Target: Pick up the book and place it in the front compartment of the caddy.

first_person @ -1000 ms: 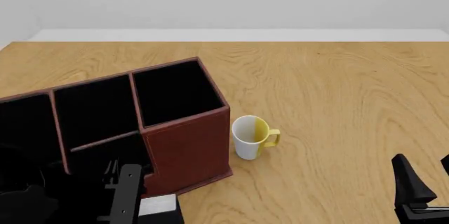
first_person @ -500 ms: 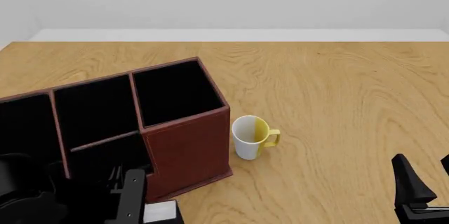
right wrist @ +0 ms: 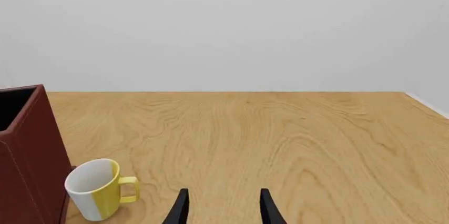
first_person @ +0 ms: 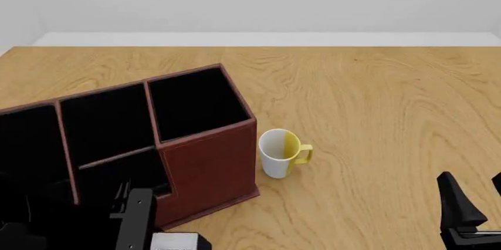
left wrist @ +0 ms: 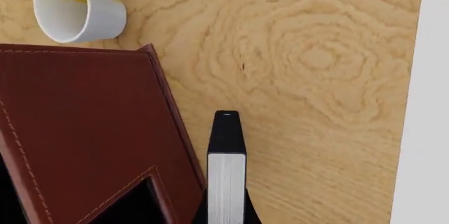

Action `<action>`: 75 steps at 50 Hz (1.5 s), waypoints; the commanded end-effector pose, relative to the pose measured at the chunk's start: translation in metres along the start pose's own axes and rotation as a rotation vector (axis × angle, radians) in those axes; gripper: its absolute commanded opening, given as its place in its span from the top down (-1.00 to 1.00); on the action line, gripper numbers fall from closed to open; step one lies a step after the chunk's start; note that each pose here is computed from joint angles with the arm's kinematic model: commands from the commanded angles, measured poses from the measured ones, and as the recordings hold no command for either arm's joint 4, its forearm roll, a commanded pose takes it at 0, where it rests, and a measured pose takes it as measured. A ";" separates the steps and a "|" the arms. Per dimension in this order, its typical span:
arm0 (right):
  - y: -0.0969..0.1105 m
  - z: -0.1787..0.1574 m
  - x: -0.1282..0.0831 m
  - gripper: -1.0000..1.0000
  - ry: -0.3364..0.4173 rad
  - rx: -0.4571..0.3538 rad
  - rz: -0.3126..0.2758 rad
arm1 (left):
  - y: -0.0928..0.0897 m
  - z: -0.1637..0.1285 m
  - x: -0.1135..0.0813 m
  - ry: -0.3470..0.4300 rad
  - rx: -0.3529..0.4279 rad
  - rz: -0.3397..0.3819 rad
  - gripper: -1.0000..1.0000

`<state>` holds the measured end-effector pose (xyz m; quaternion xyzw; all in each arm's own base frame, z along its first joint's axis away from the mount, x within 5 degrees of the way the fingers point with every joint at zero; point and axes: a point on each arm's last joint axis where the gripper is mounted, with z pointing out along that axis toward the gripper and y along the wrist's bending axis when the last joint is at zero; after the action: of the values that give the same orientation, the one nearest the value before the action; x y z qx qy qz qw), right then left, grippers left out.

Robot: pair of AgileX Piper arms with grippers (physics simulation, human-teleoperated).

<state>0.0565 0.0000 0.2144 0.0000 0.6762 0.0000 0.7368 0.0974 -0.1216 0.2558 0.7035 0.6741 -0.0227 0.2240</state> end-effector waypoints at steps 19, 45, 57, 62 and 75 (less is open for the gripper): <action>0.000 0.000 0.000 -1.00 0.000 0.000 0.000 | -0.004 -0.129 -0.065 -0.507 -0.092 -0.052 1.00; 0.000 0.000 0.000 -1.00 0.000 0.000 0.000 | -0.002 -0.276 -0.074 -1.083 -0.075 -0.091 1.00; 0.000 0.000 0.000 -1.00 0.000 0.000 0.000 | 0.033 -0.332 -0.107 -0.992 -0.193 -0.098 1.00; 0.000 0.000 0.000 -1.00 -0.001 0.000 0.000 | 0.045 -0.349 -0.117 -0.989 -0.271 -0.056 1.00; 0.000 0.000 0.000 -1.00 0.000 0.000 0.000 | 0.083 -0.284 -0.133 -0.692 -0.362 -0.101 1.00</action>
<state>0.0565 0.0000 0.2144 0.0000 0.6762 -0.0001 0.7367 0.0539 -0.1297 0.5953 0.5636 0.5402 -0.2267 0.5823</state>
